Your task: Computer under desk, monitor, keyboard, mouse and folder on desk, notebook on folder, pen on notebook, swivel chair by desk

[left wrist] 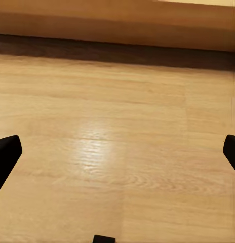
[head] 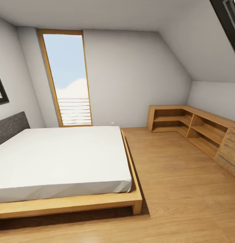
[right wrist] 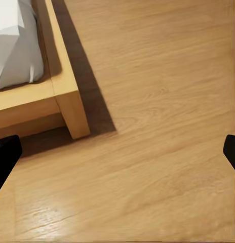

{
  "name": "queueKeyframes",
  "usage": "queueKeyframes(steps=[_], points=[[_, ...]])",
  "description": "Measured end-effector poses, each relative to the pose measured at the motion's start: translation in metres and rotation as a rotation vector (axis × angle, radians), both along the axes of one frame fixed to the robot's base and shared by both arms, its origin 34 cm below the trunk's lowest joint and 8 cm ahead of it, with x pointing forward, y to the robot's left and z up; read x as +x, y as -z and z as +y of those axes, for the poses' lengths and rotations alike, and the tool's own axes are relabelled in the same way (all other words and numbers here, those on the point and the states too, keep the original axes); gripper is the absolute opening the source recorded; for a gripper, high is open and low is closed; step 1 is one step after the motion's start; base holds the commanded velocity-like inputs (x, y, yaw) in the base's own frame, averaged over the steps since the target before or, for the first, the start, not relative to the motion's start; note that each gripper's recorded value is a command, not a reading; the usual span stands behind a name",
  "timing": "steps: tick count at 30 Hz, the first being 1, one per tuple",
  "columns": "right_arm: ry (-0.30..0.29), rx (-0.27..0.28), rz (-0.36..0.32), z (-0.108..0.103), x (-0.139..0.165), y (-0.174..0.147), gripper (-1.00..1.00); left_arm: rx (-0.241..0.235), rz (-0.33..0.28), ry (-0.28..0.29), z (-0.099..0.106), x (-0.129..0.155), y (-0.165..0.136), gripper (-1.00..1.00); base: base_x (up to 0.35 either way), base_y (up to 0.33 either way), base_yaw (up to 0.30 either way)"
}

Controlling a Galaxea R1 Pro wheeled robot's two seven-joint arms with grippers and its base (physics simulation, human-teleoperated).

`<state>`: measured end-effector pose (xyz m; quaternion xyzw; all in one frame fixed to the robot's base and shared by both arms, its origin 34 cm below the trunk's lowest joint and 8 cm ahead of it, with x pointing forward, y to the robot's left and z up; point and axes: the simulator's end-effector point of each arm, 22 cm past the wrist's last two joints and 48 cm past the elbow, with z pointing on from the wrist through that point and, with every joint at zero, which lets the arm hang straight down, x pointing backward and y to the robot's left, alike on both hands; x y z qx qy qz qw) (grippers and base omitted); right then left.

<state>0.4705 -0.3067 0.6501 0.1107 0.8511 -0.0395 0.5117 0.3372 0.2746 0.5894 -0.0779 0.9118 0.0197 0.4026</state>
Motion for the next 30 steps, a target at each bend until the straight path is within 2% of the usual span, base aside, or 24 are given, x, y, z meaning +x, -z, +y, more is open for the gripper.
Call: queueKeyframes(steps=[30], points=[[0.009,-0.004,-0.007,-0.0058,0.0021,-0.0029,1.00,0.000,-0.007,0.000,0.0003,0.0021,-0.0013,1.00,0.000,0.000,-0.282]])
